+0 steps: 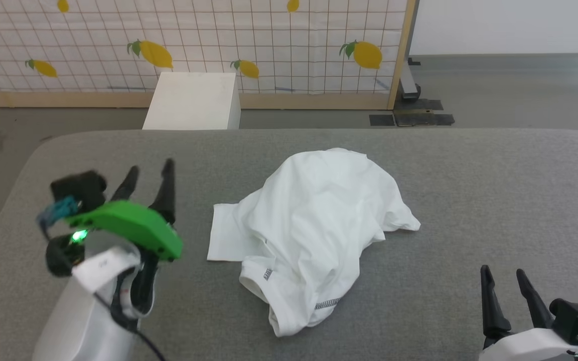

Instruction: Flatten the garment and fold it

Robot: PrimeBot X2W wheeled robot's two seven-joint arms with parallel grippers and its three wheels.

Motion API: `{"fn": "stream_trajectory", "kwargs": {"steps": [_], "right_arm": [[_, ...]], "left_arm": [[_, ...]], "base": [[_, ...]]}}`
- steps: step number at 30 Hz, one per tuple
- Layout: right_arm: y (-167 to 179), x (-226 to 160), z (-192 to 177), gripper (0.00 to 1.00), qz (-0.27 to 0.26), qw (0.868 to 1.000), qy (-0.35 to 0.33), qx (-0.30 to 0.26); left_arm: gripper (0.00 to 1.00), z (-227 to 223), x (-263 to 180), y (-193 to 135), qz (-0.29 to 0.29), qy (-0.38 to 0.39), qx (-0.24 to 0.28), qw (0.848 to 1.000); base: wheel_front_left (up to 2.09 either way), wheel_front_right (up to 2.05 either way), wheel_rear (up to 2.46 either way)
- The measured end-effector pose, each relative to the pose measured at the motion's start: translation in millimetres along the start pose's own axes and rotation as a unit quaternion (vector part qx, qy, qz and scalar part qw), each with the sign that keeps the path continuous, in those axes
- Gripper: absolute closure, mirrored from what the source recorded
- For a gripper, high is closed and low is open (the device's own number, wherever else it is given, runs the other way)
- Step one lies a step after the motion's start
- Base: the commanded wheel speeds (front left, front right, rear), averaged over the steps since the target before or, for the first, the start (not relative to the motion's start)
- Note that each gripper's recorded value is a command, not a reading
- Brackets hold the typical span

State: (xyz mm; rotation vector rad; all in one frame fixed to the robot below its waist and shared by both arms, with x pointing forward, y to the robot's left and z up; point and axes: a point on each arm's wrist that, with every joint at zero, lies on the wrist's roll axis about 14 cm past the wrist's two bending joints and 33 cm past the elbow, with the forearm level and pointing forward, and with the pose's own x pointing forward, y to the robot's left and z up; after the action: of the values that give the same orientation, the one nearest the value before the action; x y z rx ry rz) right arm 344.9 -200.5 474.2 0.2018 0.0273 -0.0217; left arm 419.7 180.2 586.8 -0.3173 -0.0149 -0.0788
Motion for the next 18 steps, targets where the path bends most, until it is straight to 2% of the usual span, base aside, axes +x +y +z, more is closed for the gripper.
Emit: {"fn": "stream_trajectory", "kwargs": {"steps": [5,9,14,18], "right_arm": [[4.6,9.1,3.3,0.0,0.008,1.0,0.002,-0.009],[7.9,14.8,0.3,0.0,0.013,1.0,0.015,-0.011],[14.1,30.4,-0.3,0.0,0.021,0.999,0.036,-0.01],[27.7,60.8,5.4,0.0,0.036,0.997,0.068,-0.018]], "left_arm": [[0.0,-1.9,-24.8,24.0,0.027,-0.077,0.04,0.996],[0.0,-21.9,-41.7,31.0,0.033,-0.075,0.061,0.995],[0.0,-38.5,-49.9,33.9,0.049,-0.062,0.044,0.996],[0.0,-36.1,-48.2,34.6,0.059,-0.072,0.035,0.995]], "base": [[0.0,0.0,0.0],[0.0,0.0,0.0],[0.0,0.0,0.0],[0.0,0.0,0.0]]}}
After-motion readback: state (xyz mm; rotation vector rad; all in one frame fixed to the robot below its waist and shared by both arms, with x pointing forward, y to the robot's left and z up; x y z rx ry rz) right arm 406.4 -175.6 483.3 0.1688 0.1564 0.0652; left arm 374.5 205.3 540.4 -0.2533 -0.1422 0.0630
